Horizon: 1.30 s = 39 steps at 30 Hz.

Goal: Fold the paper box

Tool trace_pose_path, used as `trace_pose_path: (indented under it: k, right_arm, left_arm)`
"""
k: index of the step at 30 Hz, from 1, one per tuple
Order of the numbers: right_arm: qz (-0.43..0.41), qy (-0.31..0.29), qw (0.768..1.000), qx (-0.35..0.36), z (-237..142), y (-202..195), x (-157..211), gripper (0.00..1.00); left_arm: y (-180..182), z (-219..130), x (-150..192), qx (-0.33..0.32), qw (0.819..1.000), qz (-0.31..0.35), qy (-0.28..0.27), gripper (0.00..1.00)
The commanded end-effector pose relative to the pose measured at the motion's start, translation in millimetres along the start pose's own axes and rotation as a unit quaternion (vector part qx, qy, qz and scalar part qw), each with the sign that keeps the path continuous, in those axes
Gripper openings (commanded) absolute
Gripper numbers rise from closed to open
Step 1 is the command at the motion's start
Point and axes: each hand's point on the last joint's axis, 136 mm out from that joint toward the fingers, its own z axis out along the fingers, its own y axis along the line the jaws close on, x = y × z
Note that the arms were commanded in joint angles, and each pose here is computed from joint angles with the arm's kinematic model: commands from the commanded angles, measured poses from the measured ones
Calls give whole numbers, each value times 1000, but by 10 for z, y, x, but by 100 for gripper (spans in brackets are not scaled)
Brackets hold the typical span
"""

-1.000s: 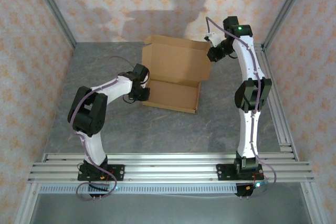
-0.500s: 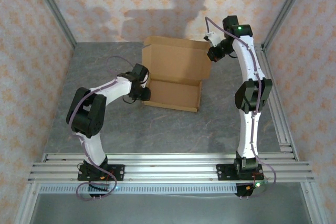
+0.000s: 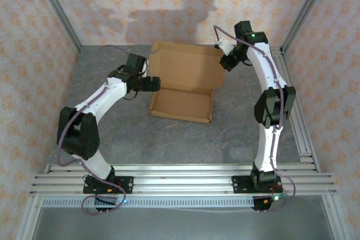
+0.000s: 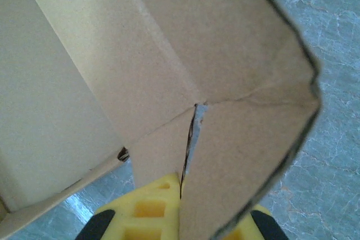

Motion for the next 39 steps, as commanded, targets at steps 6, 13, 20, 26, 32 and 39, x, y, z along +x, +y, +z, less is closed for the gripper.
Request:
trace_pose_path:
  k: [6, 13, 20, 26, 32, 39]
  right_arm:
    - [-73, -62, 995, 34, -240, 95, -117, 0]
    - [-89, -72, 993, 30, -273, 158, -104, 0]
    - [-91, -68, 993, 18, -263, 208, -73, 0]
    - [-91, -71, 993, 14, -301, 238, -75, 0]
    - [-89, -67, 994, 18, -329, 221, -83, 0]
    - [-83, -67, 994, 15, -321, 216, -95, 0]
  left_arm:
    - [-61, -173, -761, 44, 993, 100, -53, 84]
    - [-344, -159, -949, 125, 962, 239, -47, 74]
    - [-396, -34, -984, 187, 924, 332, -33, 63]
    - [-286, 125, -966, 177, 912, 370, -8, 60]
    - [-336, 104, -959, 199, 905, 375, -2, 31]
    - [-415, -30, -890, 226, 898, 376, 1, 12]
